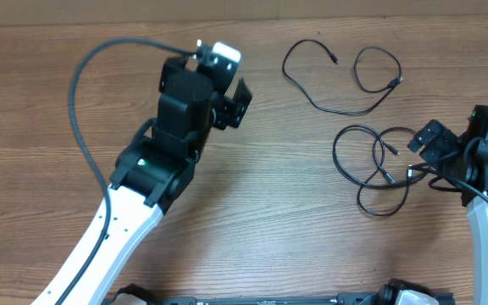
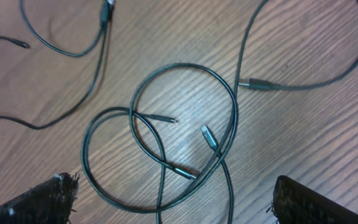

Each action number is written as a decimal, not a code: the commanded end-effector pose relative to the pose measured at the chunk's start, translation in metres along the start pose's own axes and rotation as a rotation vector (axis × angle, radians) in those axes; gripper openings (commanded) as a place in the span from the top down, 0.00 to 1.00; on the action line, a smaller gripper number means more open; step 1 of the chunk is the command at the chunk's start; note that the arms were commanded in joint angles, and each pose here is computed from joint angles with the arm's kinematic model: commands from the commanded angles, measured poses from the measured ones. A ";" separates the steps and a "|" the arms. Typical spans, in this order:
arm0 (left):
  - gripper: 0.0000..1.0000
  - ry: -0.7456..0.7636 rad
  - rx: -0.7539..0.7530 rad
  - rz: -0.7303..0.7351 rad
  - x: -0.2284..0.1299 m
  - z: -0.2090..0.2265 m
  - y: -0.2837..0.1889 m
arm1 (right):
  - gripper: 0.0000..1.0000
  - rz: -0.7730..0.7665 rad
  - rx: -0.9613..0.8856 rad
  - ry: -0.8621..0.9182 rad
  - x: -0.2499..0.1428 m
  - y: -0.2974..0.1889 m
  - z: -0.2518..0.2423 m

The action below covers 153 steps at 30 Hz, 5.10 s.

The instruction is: Untangle cables

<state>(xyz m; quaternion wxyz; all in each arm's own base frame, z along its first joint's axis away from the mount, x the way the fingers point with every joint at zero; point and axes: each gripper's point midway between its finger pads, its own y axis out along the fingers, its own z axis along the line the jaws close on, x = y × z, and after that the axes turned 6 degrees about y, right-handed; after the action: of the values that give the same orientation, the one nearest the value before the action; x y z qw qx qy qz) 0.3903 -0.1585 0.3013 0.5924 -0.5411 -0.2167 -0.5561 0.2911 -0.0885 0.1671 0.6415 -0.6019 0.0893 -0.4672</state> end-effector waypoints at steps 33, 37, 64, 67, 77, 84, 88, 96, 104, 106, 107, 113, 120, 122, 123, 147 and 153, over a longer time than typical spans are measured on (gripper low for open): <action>0.00 -0.258 -0.227 0.128 -0.046 -0.047 0.011 | 0.00 0.198 -0.217 0.671 -0.024 0.141 -0.026; 0.00 -0.258 -0.227 0.128 -0.046 -0.047 0.011 | 0.00 0.212 -0.207 0.549 -0.024 0.141 -0.028; 0.00 -0.257 -0.228 0.141 -0.050 -0.048 0.010 | 0.00 0.043 -0.202 -0.772 0.051 0.141 -0.027; 0.00 -0.257 -0.228 0.141 -0.050 -0.048 0.010 | 0.00 0.043 -0.216 -0.828 0.053 0.140 -0.029; 0.00 -0.255 -0.230 0.155 -0.053 -0.048 0.010 | 0.00 -0.017 -0.063 -0.825 0.053 0.151 -0.002; 0.00 -0.255 -0.229 0.155 -0.053 -0.048 0.010 | 0.02 0.051 -0.060 -0.821 0.037 0.179 -0.010; 0.00 -0.255 -0.230 0.155 -0.053 -0.048 0.010 | 0.06 0.081 -0.064 -0.820 0.029 0.193 -0.015; 0.00 -0.255 -0.229 0.155 -0.053 -0.048 0.010 | 0.32 0.141 -0.032 -0.773 0.016 0.209 -0.027; 0.00 -0.255 -0.229 0.155 -0.053 -0.048 0.010 | 0.96 0.144 -0.032 -0.723 0.016 0.211 -0.031; 0.00 -0.255 -0.229 0.155 -0.053 -0.048 0.010 | 0.96 0.149 -0.032 -0.723 0.015 0.211 -0.031; 0.00 -0.255 -0.229 0.155 -0.053 -0.048 0.010 | 0.96 0.154 -0.033 -0.722 0.014 0.210 -0.032; 0.00 -0.255 -0.230 0.155 -0.053 -0.048 0.010 | 0.96 0.134 -0.034 -0.639 0.021 0.209 -0.026; 0.00 -0.255 -0.230 0.155 -0.053 -0.048 0.009 | 0.96 0.101 -0.036 -0.509 0.054 0.172 -0.007; 0.00 -0.255 -0.230 0.155 -0.053 -0.048 0.009 | 0.96 0.092 -0.034 -0.508 0.065 0.158 -0.001; 0.00 -0.255 -0.230 0.155 -0.053 -0.048 0.009 | 0.96 0.081 -0.032 -0.492 0.073 0.149 0.004; 0.00 -0.266 -0.366 0.140 -0.047 -0.070 0.003 | 0.96 -0.441 0.269 -0.403 0.173 -0.193 0.144; 0.00 -0.270 -0.433 0.132 -0.044 -0.081 -0.001 | 0.96 -0.597 0.346 -0.352 0.184 -0.270 0.147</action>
<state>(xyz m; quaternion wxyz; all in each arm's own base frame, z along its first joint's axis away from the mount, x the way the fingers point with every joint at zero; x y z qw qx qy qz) 0.3543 -0.2004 0.2388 0.4863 -0.7197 -0.1472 -0.4731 0.3787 -0.0766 0.4826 0.5908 -0.5818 -0.2612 -0.4942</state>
